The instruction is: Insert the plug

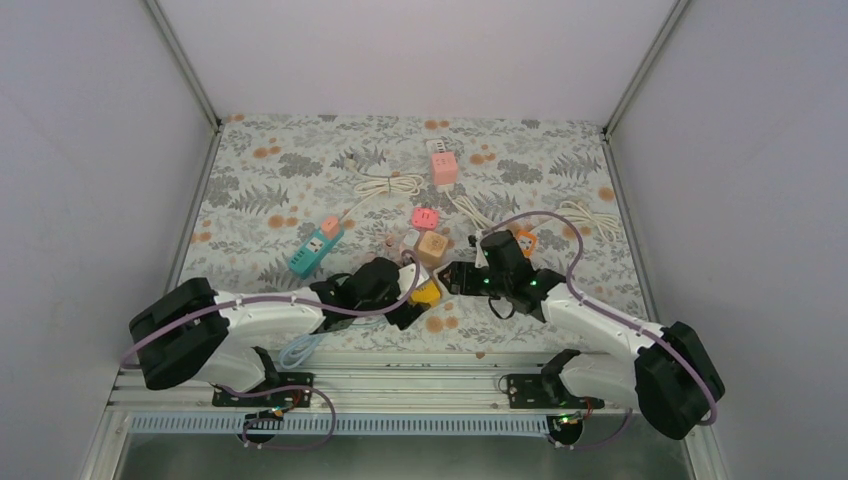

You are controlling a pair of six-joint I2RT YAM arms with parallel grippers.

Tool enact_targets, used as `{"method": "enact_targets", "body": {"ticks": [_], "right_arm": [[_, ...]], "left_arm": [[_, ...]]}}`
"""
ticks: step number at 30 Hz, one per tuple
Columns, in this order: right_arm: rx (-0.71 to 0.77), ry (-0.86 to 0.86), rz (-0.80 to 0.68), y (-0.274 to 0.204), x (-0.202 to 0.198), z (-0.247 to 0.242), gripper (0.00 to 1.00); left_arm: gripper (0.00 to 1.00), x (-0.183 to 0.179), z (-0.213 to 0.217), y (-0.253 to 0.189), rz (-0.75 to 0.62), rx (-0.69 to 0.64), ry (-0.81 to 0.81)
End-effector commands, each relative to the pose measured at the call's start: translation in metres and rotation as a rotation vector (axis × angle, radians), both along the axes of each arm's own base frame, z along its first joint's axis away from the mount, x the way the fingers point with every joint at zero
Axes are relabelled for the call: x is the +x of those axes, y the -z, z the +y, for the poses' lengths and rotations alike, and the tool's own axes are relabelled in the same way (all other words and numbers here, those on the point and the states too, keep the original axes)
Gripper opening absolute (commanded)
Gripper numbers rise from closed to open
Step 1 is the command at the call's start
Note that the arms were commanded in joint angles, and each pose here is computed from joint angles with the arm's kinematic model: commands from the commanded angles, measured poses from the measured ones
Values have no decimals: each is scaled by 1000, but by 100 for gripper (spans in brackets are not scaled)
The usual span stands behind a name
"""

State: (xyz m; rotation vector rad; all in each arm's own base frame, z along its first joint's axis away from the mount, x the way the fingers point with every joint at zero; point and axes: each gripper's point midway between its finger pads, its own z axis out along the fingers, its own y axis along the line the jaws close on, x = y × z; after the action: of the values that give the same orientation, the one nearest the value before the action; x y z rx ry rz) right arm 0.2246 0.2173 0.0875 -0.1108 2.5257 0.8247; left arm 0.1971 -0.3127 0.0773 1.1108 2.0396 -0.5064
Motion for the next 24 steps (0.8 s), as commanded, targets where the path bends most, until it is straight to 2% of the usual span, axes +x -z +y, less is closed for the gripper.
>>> {"method": "enact_targets", "body": {"ticks": [1,5,9,13,17,24], "right_arm": [[18,-94,-34,-26,6,15,74],[-9,-18,-53,-38,19,5,78],[-19,73,-55,-45,23,-11,76],[-71,153,-12,-36,17,-33,68],[-50,102,31,-26,4,-31,58],[-13,48,74,-21,-6,-23,49]], "left_arm": [[92,6,-20,-42,-47,-108,19],[91,11,-26,-66,-55,-161,-8],[87,17,-33,-84,-17,-217,-63],[73,25,-43,-76,40,-203,-103],[56,30,-50,-59,80,-170,-132],[41,38,-59,-51,92,-151,-134]]}}
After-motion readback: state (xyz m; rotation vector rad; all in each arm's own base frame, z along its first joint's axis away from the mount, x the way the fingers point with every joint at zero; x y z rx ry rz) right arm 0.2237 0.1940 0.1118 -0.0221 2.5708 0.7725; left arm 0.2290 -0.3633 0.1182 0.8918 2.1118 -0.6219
